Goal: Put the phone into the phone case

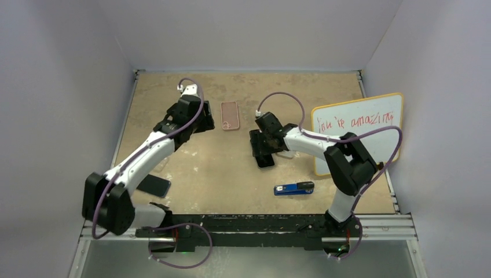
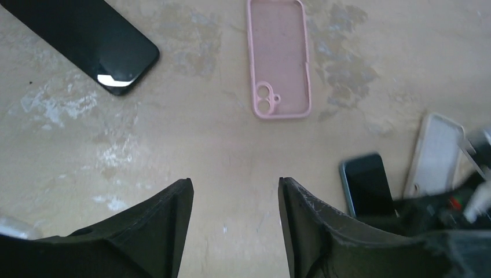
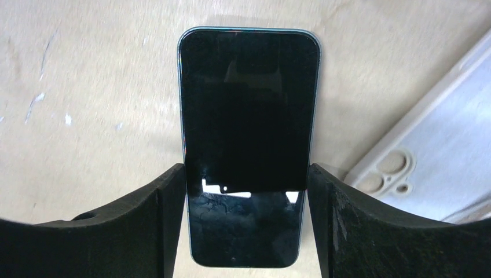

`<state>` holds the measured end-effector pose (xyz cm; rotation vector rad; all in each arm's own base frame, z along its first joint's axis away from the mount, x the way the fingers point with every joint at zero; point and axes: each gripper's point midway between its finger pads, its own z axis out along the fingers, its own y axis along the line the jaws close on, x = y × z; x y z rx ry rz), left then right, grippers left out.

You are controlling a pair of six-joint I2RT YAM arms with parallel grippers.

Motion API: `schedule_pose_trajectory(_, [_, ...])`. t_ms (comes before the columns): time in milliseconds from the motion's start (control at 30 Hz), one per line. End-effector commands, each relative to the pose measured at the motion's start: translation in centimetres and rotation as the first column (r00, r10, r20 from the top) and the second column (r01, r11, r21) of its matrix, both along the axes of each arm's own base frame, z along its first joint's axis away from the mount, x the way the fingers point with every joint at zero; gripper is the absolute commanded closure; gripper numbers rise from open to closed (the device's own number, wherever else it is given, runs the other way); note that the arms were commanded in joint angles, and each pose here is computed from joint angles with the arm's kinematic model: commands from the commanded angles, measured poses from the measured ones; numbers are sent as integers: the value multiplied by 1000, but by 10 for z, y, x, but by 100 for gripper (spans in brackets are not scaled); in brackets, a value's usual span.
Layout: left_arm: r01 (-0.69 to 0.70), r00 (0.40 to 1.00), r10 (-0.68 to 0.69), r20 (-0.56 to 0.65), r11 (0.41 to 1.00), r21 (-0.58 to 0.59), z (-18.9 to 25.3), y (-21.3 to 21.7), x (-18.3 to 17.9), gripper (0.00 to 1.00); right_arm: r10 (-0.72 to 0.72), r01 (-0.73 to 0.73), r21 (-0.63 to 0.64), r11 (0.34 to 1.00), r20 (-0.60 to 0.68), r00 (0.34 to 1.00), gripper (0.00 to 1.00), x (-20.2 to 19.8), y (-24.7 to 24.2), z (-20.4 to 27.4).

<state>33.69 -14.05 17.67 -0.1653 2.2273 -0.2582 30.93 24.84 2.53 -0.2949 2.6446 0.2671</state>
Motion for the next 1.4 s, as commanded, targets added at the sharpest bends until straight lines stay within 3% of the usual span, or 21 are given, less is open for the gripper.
schedule_pose_trajectory(0, [-52,995,61,80,992,-116,2,-8,66,45,-23,19,136,990,27,999,52,-9,10,31])
schedule_pose_trajectory(233, [-48,999,46,-14,991,-123,-67,-34,119,52,-32,25,195,981,35,999,54,-23,9,41])
schedule_pose_trajectory(600, [-61,993,54,-101,996,-70,-125,-40,143,59,-24,13,233,972,44,999,55,-30,16,51])
schedule_pose_trajectory(900, [-60,986,51,-159,997,-49,-150,-39,137,70,-22,8,247,969,54,998,55,-33,18,55])
schedule_pose_trajectory(1167, [-36,977,34,-212,999,-7,-143,-33,121,100,-31,15,262,965,58,998,57,-37,15,57])
schedule_pose_trajectory(1367, [-42,978,42,-206,999,4,-122,-19,91,100,-27,7,301,954,62,998,57,-46,15,66])
